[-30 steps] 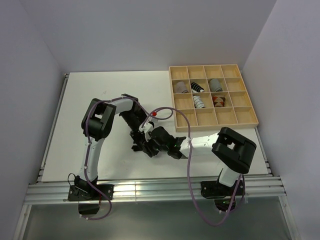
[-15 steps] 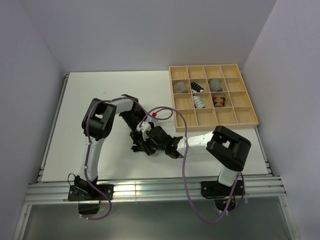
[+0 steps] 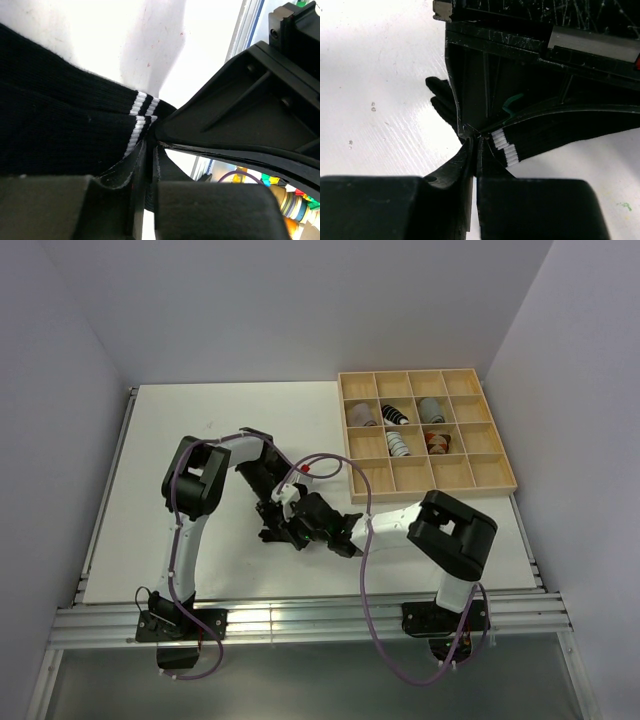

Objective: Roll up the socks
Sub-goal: Roll the sock at the center of the board.

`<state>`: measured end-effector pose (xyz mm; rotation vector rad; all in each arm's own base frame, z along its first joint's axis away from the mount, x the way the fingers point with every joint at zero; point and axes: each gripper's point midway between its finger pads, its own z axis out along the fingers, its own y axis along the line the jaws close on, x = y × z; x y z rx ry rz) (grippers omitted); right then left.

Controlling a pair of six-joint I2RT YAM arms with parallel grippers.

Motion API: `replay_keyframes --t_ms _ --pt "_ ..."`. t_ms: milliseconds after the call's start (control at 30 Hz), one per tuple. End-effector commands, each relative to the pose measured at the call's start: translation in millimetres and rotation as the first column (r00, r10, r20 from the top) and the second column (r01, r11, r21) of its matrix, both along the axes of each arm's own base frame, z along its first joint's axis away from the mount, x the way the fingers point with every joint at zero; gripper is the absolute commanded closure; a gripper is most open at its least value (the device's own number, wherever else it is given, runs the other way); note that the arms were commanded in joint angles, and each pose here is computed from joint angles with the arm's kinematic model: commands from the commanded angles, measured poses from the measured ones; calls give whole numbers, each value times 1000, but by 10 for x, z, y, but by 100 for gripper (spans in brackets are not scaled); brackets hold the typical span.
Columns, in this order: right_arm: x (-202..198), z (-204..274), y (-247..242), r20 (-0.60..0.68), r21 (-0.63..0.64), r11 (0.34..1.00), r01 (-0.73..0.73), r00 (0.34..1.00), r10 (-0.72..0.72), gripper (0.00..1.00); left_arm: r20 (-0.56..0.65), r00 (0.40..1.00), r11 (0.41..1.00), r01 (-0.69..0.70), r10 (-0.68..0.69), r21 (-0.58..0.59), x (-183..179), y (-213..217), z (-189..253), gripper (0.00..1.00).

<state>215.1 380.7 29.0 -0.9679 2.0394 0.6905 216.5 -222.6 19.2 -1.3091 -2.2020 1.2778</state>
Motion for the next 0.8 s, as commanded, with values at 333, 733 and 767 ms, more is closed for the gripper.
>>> replay_keyframes --t_ms 333,733,767 --pt "-101 -212 -155 -265 45 999 11 964 1 100 185 971 972 -109 149 -209 336 -321 487 67" --pt "-181 -95 -213 -526 129 991 -26 845 91 100 314 913 942 -169 260 -290 547 -203 702 69" --pt "-220 -92 -231 -564 122 992 -18 822 84 100 323 907 942 -178 270 -286 540 -157 660 69"
